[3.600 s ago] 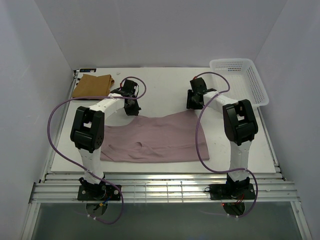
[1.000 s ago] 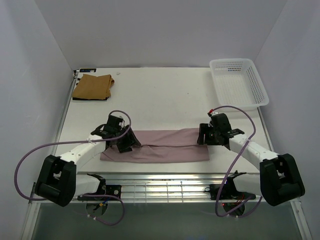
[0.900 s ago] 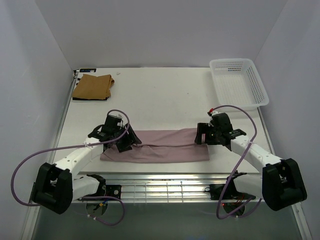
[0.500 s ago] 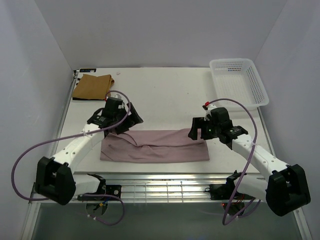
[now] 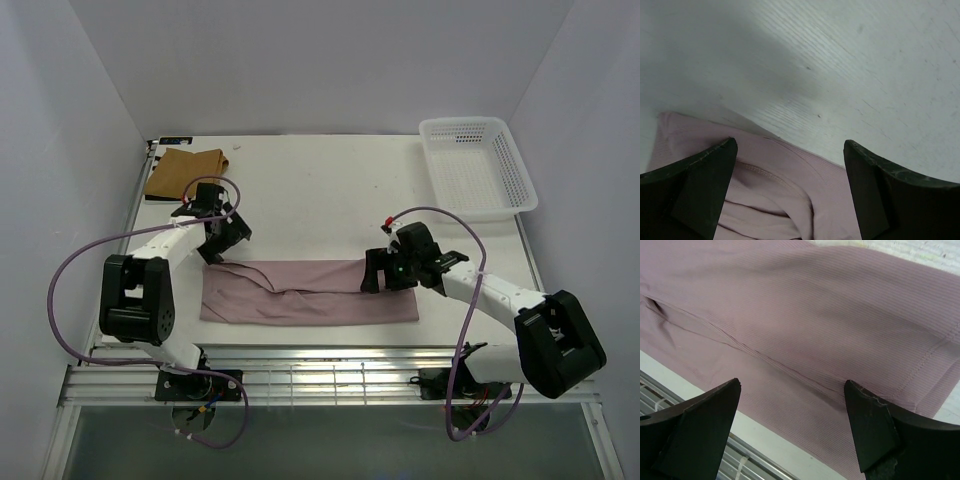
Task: Fold and stack the tank tops
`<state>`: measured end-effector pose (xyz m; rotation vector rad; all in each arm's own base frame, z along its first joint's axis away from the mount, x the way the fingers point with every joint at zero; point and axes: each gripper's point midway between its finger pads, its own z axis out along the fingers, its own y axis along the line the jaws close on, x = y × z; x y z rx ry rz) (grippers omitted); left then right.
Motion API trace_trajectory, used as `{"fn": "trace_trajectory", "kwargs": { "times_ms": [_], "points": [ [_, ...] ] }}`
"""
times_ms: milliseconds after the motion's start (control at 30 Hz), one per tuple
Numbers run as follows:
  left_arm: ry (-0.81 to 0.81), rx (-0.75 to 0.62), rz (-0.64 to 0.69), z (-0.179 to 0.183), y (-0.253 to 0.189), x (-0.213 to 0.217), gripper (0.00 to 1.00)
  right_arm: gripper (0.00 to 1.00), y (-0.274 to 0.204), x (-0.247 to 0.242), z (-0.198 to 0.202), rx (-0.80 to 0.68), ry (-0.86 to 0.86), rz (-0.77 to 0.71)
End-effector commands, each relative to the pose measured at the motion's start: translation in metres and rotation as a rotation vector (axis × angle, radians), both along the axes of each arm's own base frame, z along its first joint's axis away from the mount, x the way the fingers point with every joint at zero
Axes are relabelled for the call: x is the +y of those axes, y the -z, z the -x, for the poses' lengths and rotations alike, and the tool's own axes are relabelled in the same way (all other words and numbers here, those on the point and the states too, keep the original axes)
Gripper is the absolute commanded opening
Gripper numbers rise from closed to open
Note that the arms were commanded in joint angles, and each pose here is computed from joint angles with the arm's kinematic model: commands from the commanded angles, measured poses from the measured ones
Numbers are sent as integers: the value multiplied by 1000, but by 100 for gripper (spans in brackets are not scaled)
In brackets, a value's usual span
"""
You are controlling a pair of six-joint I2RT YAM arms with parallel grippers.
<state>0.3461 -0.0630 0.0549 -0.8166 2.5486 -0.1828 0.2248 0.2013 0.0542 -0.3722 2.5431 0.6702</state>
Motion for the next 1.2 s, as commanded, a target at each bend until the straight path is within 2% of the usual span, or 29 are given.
{"fn": "trace_trajectory", "kwargs": {
  "times_ms": [0,100,233,367,600,733,867,1033,1133,1167],
  "points": [
    [-23,-43,-18,1,-8,11,98,90,11,0,10,33,-6,-5],
    [-33,-38,-5,10,-4,12,98,90,16,-1,15,46,-1,-4],
    [-65,31,-13,41,15,18,98,90,20,-5,18,52,8,2],
    [-123,23,-41,55,13,28,98,90,23,-8,19,54,15,20],
    [-175,9,-64,58,3,37,98,90,23,-8,18,53,15,25],
    [-121,-63,-10,35,-26,25,98,90,0,-5,7,-8,10,17],
    [-30,-167,108,25,-67,0,98,90,-26,-7,-6,-91,23,19],
    [16,-203,214,52,-84,-23,98,90,-40,-12,-27,-160,64,63],
    [23,-187,285,82,-74,-40,98,90,-31,-18,-41,-161,107,129],
    [22,-142,294,98,-55,-42,98,90,-35,-15,-47,-169,105,129]
  ]
}}
